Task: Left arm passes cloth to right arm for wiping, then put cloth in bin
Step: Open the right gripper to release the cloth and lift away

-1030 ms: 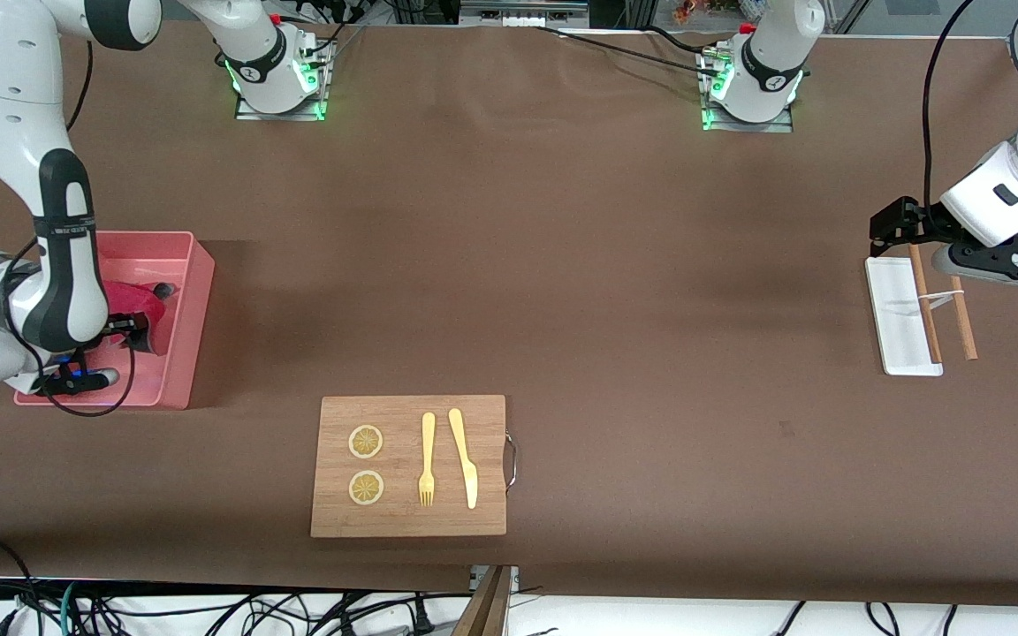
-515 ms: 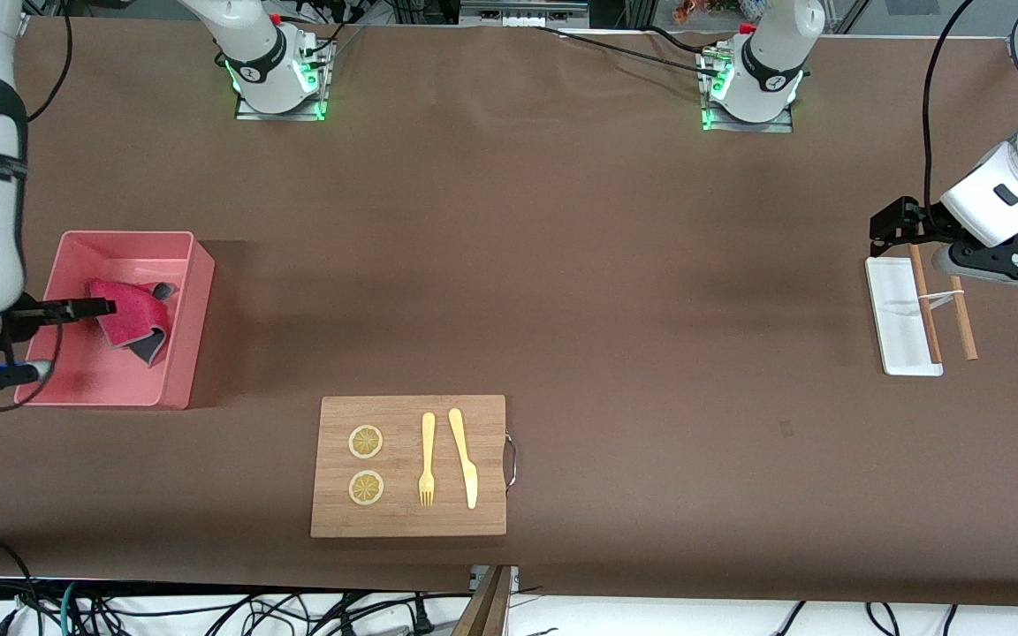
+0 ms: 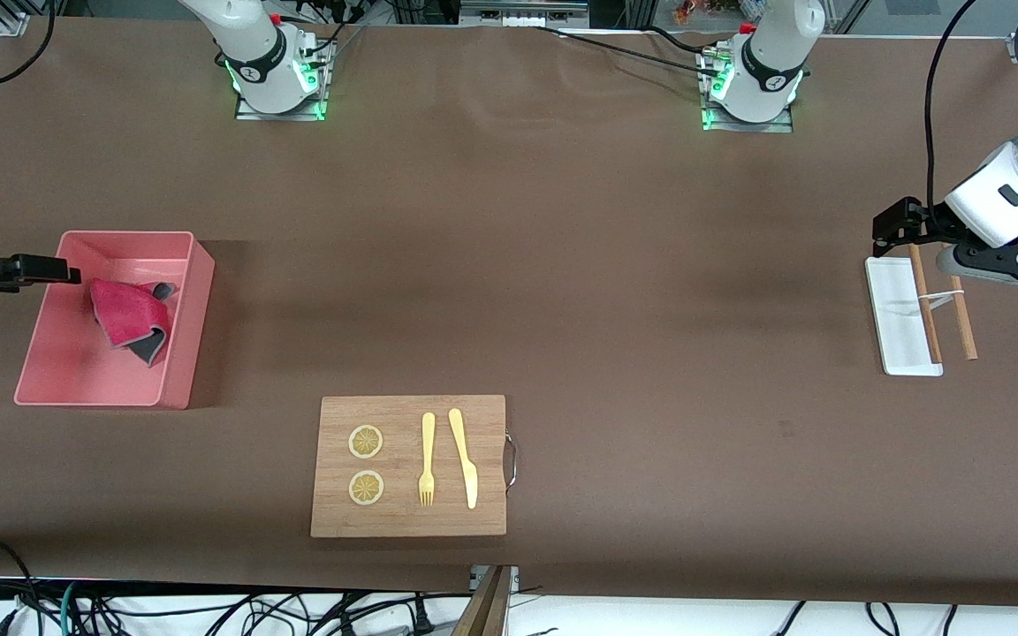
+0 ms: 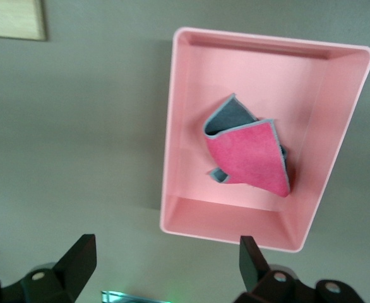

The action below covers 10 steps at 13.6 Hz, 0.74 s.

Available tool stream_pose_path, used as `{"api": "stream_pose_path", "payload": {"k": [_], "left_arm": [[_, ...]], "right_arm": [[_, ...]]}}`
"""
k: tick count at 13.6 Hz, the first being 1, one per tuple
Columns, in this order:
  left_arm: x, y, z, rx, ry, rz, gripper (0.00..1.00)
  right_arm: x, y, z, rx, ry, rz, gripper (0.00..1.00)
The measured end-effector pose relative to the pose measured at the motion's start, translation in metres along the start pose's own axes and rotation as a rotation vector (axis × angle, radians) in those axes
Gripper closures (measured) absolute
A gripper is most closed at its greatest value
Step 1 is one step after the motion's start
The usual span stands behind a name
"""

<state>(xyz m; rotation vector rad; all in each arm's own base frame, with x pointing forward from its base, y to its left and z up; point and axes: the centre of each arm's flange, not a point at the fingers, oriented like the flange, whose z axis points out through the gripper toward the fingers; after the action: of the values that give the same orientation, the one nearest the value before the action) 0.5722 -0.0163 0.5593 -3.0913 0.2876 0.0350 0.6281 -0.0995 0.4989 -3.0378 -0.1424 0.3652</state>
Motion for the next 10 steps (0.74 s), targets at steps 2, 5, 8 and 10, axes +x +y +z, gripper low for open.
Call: {"api": "stream_pose_path", "payload": {"k": [2, 5, 8, 10], "left_arm": [[0.0, 0.0, 0.0, 0.0, 0.0, 0.0, 0.0], [0.0, 0.0, 0.0, 0.0, 0.0, 0.0, 0.0], [0.0, 0.0, 0.0, 0.0, 0.0, 0.0, 0.0], [0.0, 0.0, 0.0, 0.0, 0.0, 0.0, 0.0]], "right_arm": [[-0.01, -0.025, -0.022, 0.0, 0.034, 0.023, 0.0], [-0.025, -0.055, -0.047, -0.052, 0.066, 0.026, 0.0], [-0.041, -0.079, -0.058, -0.075, 0.079, 0.01, 0.0], [-0.051, -0.077, -0.068, -0.077, 0.105, 0.017, 0.0]]}}
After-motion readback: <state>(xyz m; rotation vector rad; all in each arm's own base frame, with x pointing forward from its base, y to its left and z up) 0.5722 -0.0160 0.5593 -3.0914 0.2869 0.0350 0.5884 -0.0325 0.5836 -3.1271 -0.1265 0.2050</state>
